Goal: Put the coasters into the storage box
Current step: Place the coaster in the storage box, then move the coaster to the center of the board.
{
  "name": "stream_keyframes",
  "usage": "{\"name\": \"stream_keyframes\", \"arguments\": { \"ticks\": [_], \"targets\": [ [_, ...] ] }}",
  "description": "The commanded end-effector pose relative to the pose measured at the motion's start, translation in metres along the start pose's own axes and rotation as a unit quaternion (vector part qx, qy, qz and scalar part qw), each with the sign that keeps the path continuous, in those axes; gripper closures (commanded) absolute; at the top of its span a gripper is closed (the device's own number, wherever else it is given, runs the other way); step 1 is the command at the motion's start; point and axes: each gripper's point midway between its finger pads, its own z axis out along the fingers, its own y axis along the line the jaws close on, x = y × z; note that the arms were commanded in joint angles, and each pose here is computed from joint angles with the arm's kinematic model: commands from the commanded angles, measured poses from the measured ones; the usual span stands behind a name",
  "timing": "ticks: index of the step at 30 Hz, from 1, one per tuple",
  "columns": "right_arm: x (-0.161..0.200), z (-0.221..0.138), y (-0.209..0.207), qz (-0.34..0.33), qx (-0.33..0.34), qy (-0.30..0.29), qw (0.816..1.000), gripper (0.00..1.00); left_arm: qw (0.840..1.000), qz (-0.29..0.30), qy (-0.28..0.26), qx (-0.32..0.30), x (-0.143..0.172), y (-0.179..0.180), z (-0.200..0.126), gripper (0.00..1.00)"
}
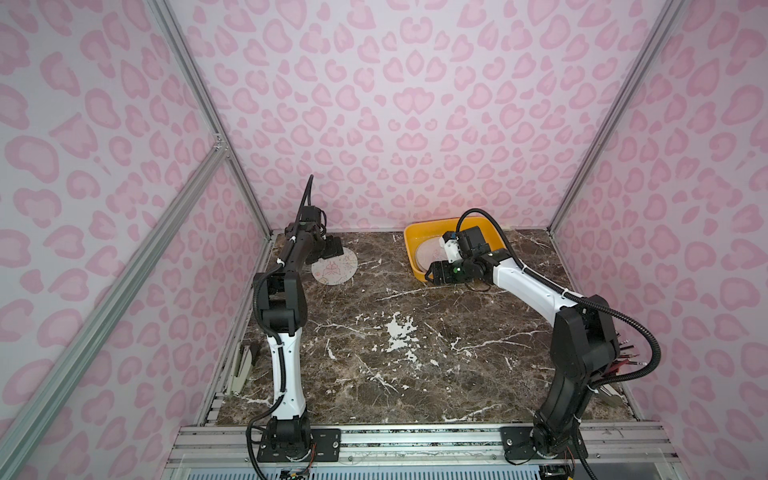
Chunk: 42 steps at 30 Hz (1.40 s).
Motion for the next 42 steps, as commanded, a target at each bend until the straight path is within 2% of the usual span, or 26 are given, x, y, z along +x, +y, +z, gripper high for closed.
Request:
{"name": "stream_keyframes", "arguments": {
  "ticks": [1,11,24,29,42],
  "targets": [
    [0.002,0.001,0.003,0.0,0.0,0.002,1.0,0.17,1.0,0.007,0.015,-0.012,-0.001,0.011,0.01,0.07],
    [0.009,-0.003,0.014,-0.001,-0.002,0.006,1.0,0.16,1.0,0.005,0.005,-0.014,-0.02,0.028,0.033,0.02],
    [0.006,-0.014,0.02,-0.003,-0.002,-0.001,1.0,0.16,0.999,0.001,0.04,-0.004,0.0,0.03,0.066,0.01],
    [0.005,-0.014,0.021,-0.002,-0.005,-0.002,1.0,0.16,0.998,0.008,0.058,0.017,0.01,0.02,0.073,0.02],
    [0.005,-0.013,0.026,-0.005,-0.01,-0.001,1.0,0.15,0.991,0.04,0.103,0.071,0.035,-0.015,0.061,0.03]
  ]
}}
